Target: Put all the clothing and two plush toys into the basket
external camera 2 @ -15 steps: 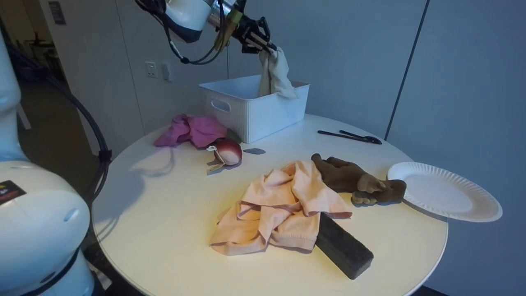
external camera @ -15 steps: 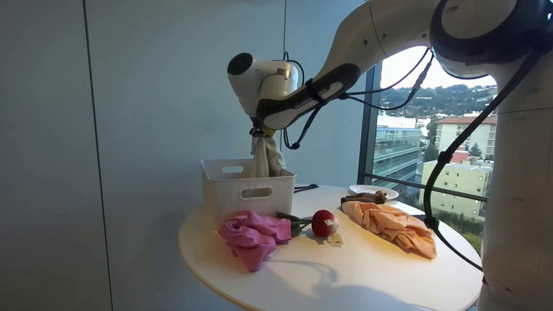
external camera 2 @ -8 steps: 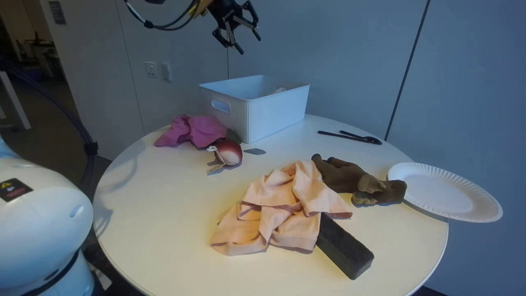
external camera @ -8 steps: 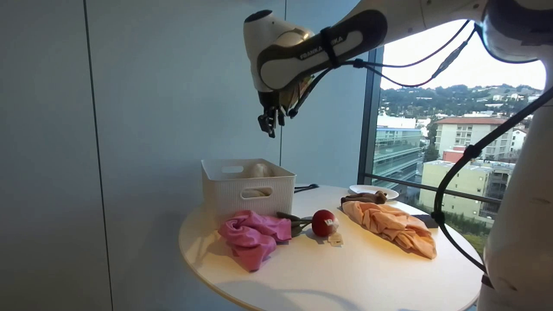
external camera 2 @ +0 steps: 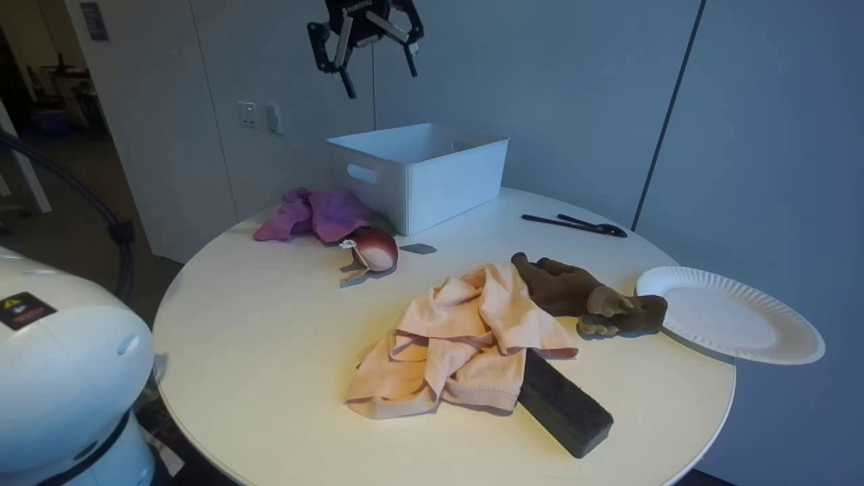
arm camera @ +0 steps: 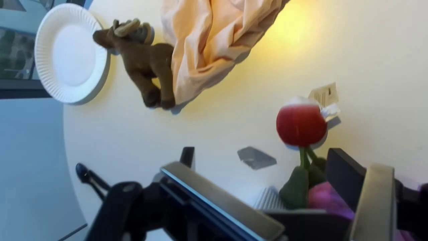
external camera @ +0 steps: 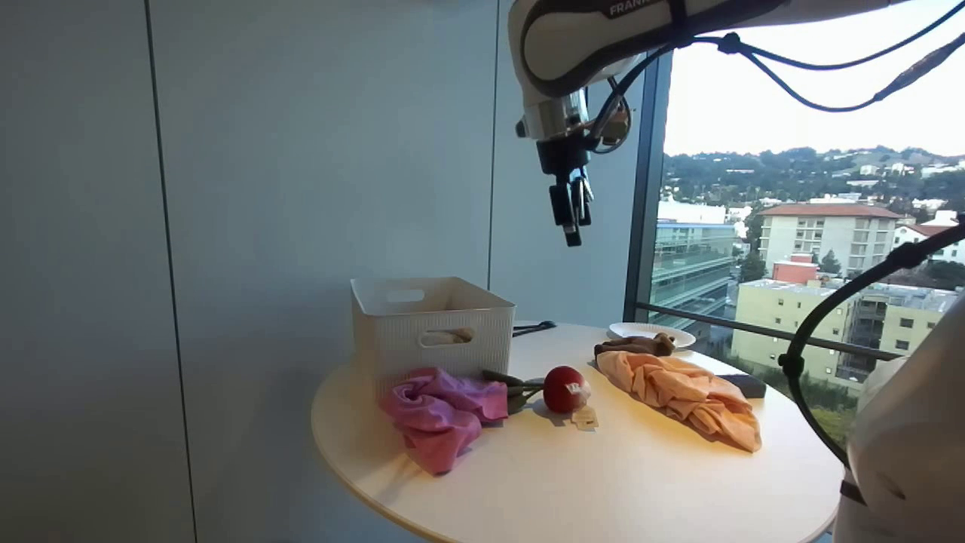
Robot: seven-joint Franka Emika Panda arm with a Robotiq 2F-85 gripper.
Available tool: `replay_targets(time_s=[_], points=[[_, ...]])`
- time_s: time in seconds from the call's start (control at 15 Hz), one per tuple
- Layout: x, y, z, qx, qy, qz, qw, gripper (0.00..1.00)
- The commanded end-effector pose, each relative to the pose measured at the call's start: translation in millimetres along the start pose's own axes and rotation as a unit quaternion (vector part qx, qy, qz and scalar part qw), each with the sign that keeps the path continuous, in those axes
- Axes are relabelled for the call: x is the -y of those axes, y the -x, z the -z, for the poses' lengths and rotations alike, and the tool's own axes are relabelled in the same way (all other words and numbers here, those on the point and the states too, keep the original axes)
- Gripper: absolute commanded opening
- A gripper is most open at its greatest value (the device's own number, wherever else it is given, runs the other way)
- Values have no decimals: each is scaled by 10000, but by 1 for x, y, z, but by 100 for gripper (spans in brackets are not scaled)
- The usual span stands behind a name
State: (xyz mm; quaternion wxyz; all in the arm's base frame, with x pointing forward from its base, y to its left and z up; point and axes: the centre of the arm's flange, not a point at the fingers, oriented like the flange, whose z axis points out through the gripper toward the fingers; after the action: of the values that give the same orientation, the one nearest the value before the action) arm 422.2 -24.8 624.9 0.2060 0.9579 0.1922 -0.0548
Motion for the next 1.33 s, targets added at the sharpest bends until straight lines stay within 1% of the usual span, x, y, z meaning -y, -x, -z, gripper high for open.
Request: replay_targets(time_s=[0.0, 0.07, 0.2, 0.27, 0.33, 0.4, 0.53, 0.8, 0.87, 0.93, 1.13, 1.27], points=[[17, 13, -78, 471, -567, 682, 9949, 100], [25, 14, -95, 596, -734, 895, 9915, 100], [46, 13, -127, 871, -1033, 1362, 9814, 100], [65, 15, -136, 1019, -987, 1656, 9759, 100], [75, 15, -144, 1101, -841, 1778, 9743, 100], [54, 8, -136, 1118, -987, 1405, 9788, 100], [72, 7, -149, 1246, -985, 1616, 9740, 100], [76, 7, -148, 1225, -960, 1678, 9735, 100], [84, -6, -160, 1090, -1294, 2175, 9613, 100], [96, -18, -168, 957, -1413, 2384, 9561, 100], [135, -42, -179, 601, -1537, 3059, 9376, 100], [170, -60, -185, 477, -1489, 3549, 9217, 100]])
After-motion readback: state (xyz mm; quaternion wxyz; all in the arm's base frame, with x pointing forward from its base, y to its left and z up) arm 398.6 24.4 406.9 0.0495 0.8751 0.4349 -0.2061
